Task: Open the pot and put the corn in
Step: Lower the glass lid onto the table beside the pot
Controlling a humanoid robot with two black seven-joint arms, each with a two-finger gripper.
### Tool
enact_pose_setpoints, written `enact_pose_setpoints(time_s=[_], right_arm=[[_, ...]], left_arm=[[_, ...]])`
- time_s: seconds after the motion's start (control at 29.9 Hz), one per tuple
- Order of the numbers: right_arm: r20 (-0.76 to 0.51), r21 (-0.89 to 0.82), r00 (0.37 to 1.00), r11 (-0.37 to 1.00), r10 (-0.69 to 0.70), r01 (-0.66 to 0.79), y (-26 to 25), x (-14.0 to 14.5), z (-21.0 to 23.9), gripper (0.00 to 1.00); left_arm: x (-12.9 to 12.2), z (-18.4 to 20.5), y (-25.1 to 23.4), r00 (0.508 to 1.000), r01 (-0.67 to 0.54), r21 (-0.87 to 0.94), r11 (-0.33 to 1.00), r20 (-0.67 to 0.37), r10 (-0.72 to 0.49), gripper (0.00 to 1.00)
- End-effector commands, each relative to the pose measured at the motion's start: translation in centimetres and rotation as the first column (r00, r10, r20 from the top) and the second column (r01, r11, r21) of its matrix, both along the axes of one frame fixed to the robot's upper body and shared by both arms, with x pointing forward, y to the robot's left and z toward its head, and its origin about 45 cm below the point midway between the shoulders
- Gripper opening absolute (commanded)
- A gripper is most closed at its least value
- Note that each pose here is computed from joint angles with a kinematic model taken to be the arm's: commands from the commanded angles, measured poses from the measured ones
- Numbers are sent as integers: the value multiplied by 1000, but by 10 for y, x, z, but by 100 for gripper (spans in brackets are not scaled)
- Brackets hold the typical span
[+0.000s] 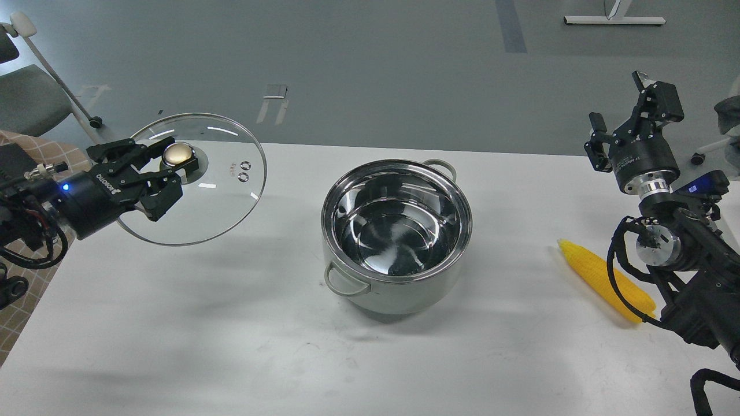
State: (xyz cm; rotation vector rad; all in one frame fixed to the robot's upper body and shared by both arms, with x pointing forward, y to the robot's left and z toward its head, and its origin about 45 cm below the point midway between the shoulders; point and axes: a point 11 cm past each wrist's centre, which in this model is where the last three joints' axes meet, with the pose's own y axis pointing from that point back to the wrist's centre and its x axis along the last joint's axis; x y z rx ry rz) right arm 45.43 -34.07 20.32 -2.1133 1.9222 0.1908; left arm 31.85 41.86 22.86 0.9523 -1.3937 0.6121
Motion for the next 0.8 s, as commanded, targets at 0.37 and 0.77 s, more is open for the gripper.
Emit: enact_pose_setpoints(time_s=[0.37, 0.77], right_arm=[[-12, 0, 1000, 1000, -1, 1, -1, -4, -6, 100], [-18, 1, 1000, 1000, -1, 1, -1, -6, -9, 100]], left_arm=[[-43, -87, 31, 975, -137, 27, 990, -171, 139, 50], [-48, -112, 29, 963, -177, 18, 984, -206, 176, 50]])
